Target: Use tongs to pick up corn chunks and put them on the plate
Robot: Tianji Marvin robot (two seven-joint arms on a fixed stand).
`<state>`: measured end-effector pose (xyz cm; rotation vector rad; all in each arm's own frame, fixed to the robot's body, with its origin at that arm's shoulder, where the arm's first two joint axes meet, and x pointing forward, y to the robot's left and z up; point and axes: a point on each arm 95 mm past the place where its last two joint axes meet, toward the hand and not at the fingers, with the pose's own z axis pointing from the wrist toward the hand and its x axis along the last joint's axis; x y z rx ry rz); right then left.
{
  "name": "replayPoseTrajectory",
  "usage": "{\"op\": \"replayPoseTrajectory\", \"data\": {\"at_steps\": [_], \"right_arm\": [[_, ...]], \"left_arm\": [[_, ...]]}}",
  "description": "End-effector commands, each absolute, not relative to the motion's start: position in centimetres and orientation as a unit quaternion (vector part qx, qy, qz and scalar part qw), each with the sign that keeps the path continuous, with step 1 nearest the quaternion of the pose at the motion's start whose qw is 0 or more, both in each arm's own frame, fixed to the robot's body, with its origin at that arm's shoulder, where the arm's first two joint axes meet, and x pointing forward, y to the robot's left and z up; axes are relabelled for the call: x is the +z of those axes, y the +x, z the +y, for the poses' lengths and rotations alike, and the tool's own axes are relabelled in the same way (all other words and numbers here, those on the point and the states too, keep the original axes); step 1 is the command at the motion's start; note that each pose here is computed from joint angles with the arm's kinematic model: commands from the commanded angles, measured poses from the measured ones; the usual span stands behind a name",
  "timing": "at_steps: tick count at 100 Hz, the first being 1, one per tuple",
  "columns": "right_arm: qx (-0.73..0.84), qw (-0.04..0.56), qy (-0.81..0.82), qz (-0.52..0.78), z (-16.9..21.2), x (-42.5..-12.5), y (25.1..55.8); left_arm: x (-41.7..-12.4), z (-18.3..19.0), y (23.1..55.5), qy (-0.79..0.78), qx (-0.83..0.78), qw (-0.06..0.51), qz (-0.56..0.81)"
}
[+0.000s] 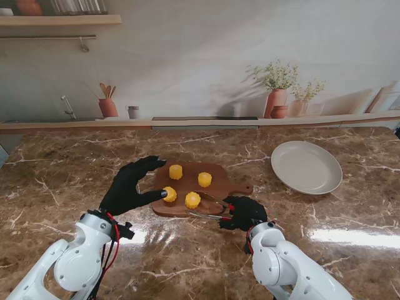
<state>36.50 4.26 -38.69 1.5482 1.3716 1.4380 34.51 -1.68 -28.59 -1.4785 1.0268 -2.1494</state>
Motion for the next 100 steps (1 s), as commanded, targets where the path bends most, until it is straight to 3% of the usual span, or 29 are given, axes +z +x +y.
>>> {"op": "replayPoseTrajectory", "data": {"at_steps": [1, 33, 57, 100], "right_arm": [[0.538, 0.304, 0.596, 0.513, 4.6, -39.5, 36.3], [0.546, 0.338, 0.581, 0.500, 4.5, -39.9, 36.7], [0.547, 0.318, 0.583, 0.510, 4.1, -39.5, 36.4], [0.557, 0.322, 0.583, 0.496, 1.2, -36.1, 34.6]], "left_arm": [[-28.8, -1.6, 34.2, -0.522, -0.753, 0.169, 0.363], [-28.8, -1.4, 34.0, -0.525, -0.751, 0.170, 0.362], [-28.8, -1.5, 33.9, -0.530, -0.751, 0.164, 0.358], [-28.9, -1.4, 33.9, -0.531, -0.754, 0.161, 0.352]]}}
